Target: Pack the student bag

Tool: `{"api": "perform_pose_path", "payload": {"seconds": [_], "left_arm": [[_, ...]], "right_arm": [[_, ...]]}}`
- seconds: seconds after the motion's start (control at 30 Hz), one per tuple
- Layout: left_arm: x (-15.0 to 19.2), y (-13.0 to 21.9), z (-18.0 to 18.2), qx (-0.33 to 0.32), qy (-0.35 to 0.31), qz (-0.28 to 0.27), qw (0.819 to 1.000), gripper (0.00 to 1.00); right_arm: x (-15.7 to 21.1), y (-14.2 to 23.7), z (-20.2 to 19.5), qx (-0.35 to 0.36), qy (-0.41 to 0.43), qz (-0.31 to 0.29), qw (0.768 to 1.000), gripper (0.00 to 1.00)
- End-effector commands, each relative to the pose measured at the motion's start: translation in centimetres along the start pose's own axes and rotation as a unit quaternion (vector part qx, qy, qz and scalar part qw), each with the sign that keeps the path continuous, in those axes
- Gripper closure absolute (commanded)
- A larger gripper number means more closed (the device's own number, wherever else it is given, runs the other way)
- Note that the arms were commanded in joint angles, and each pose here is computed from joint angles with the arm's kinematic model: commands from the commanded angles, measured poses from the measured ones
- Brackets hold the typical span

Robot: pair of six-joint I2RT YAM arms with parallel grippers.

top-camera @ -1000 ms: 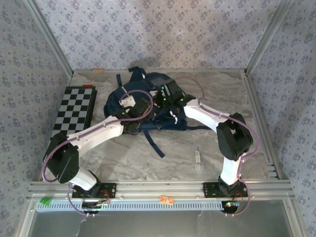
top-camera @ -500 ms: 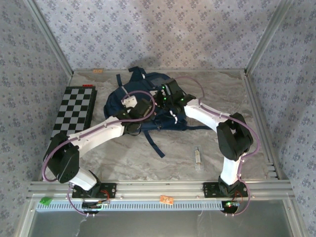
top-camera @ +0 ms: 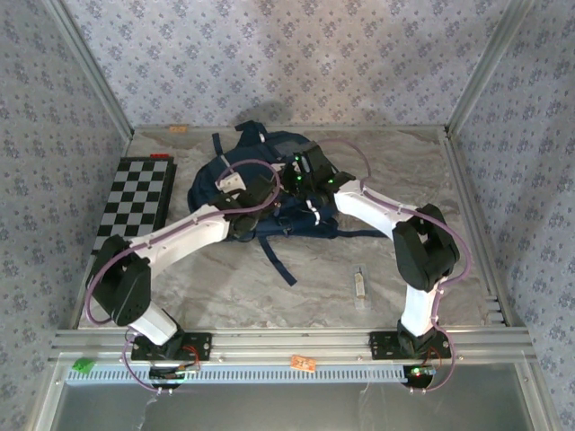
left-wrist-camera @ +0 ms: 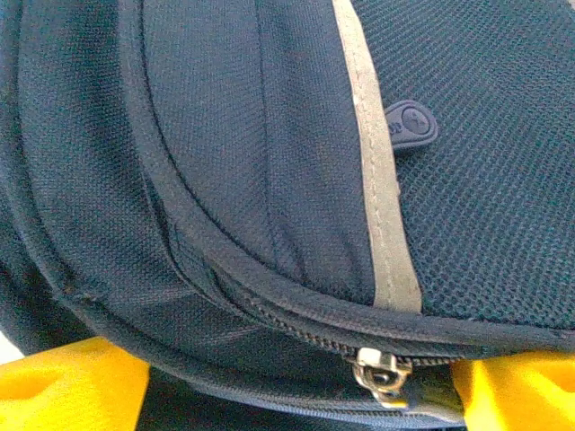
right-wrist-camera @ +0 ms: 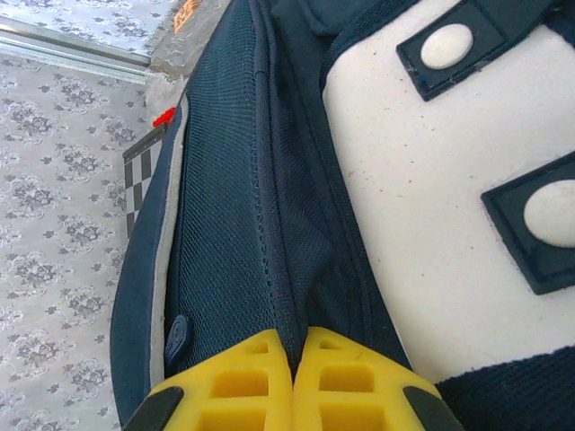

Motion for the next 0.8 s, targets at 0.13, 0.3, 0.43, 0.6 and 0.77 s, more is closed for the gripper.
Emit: {"api": "perform_pose_path", "payload": {"seconds": [0.13,0.3,0.43,0.6,0.77], "left_arm": [[-1.9,1.2,1.6,-0.025,-0.014,-0.015,0.999,0.34],[-2.3,1.3,1.0,-0.016,-0.031,-0.003,0.999,0.47],[-2.7,1.0,0.5,-0.004,-0.039,0.005,0.999,0.5],[-3.0,0.1,-0.1,0.005,-0.055,0.018,0.998,0.58],[-3.4,0.4,-0.7,0.037,-0.072,0.012,0.997,0.72]], "right_arm": [[-0.9,0.6,2.8,-0.061,0.012,-0.017,0.998,1.0],[-0.8,0.5,2.8,-0.062,0.013,-0.015,0.998,1.0],[-0.8,0.4,2.7,-0.061,0.012,-0.013,0.998,1.0],[-0.7,0.2,2.7,-0.061,0.014,-0.01,0.998,1.0],[-0.7,0.0,2.3,-0.053,0.013,-0.009,0.998,1.0]]}}
Point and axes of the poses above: each hand's point on the last joint's axis, 136 mm out from that joint toward the fingers, its own y axis back along the fingers, its own z axis along the line the jaws close on, x = y × z, the point moved 9 cm from there along y, back along the fingers, and after that the axes turned 4 degrees about -y, right-handed, at the moved point
